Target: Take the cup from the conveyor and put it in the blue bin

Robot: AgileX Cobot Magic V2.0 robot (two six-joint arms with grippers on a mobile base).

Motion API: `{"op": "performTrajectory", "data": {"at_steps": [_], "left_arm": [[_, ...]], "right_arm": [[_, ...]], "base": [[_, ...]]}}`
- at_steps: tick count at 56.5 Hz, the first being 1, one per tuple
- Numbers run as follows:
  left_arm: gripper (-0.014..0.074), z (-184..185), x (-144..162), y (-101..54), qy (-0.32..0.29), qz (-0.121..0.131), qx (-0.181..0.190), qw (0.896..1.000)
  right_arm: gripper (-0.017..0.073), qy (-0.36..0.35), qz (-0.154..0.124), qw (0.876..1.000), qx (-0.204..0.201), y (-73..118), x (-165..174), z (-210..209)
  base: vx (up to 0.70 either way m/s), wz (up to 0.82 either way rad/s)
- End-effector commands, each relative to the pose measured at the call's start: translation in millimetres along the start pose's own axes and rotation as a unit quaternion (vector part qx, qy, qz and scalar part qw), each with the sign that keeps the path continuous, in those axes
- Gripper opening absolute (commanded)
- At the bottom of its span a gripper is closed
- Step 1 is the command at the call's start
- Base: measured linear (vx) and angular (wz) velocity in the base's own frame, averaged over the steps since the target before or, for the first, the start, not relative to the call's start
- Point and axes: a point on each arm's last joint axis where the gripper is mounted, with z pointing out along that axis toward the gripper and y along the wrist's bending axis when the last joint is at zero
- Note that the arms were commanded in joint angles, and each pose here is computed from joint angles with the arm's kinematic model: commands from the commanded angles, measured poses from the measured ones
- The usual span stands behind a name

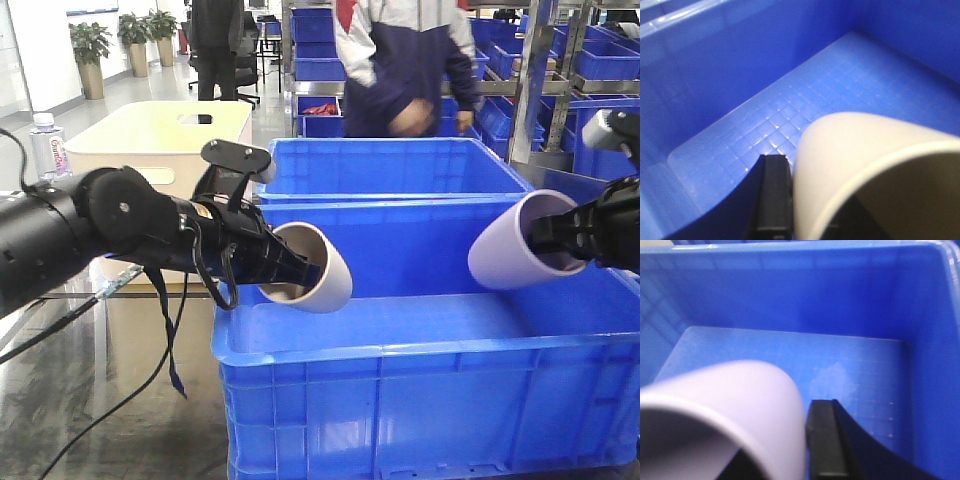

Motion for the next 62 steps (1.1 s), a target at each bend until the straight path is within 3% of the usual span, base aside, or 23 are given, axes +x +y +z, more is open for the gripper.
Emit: {"op": "performTrajectory", "data": {"at_steps": [1,10,15,20,24,28,33,37,39,41,48,57,62], "left_arm": [[0.0342,-26,-28,-8.1,-0.081,-0.008,0.000,0.997],[0.0525,-27,-29,-8.7,-0.087,-0.015,0.003,0.996],[0.0547,-32,-31,-10.2,-0.089,-0.014,0.005,0.996],[0.0514,-45,-35,-13.3,-0.093,-0.010,0.008,0.996],[0.0436,-57,-38,-16.1,-0.096,-0.001,0.008,0.995],[0.0270,-76,-41,-18.5,-0.095,0.023,-0.003,0.995],[0.0018,-102,-44,-20.5,-0.091,0.058,-0.025,0.994],[-0.0010,-126,-46,-22.5,-0.093,0.079,-0.042,0.992],[-0.0008,-152,-45,-25.2,-0.101,0.085,-0.057,0.990],[-0.0008,-162,-42,-26.5,-0.106,0.088,-0.063,0.989],[-0.0006,-196,-21,-31.7,-0.126,0.095,-0.076,0.985],[-0.0005,-220,41,-35.6,-0.160,0.090,-0.087,0.979],[-0.0005,-233,80,-37.7,-0.190,0.080,-0.091,0.974]], "right_arm": [[0.0348,-0.070,-0.007,0.998,-0.002,7.6,-21,-19],[0.0558,-0.075,-0.020,0.997,-0.001,7.6,-21,-19],[0.0616,-0.070,-0.020,0.997,-0.004,8.3,-21,-19],[0.0603,-0.068,-0.022,0.997,-0.007,10.0,-21,-22],[0.0543,-0.066,-0.026,0.997,-0.010,13.1,-21,-27],[0.0433,-0.066,-0.033,0.997,-0.010,17.4,-21,-36],[0.0209,-0.066,-0.046,0.997,-0.007,26.0,-21,-55],[-0.0009,-0.066,-0.067,0.996,0.002,35.1,-21,-76],[-0.0015,-0.062,-0.097,0.993,0.026,44.1,-17,-103],[-0.0012,-0.059,-0.103,0.992,0.037,46.9,-14,-113],[-0.0009,-0.070,-0.108,0.989,0.072,56.1,7,-144],[-0.0009,-0.126,-0.121,0.979,0.101,66.6,57,-170],[-0.0009,-0.146,-0.110,0.977,0.109,69.1,92,-175]], "base": [[0.00,0.00],[0.00,0.00],[0.00,0.00],[0.00,0.00],[0.00,0.00],[0.00,0.00],[0.00,0.00],[0.00,0.00],[0.00,0.00],[0.00,0.00],[0.00,0.00],[0.00,0.00],[0.00,0.00]]}}
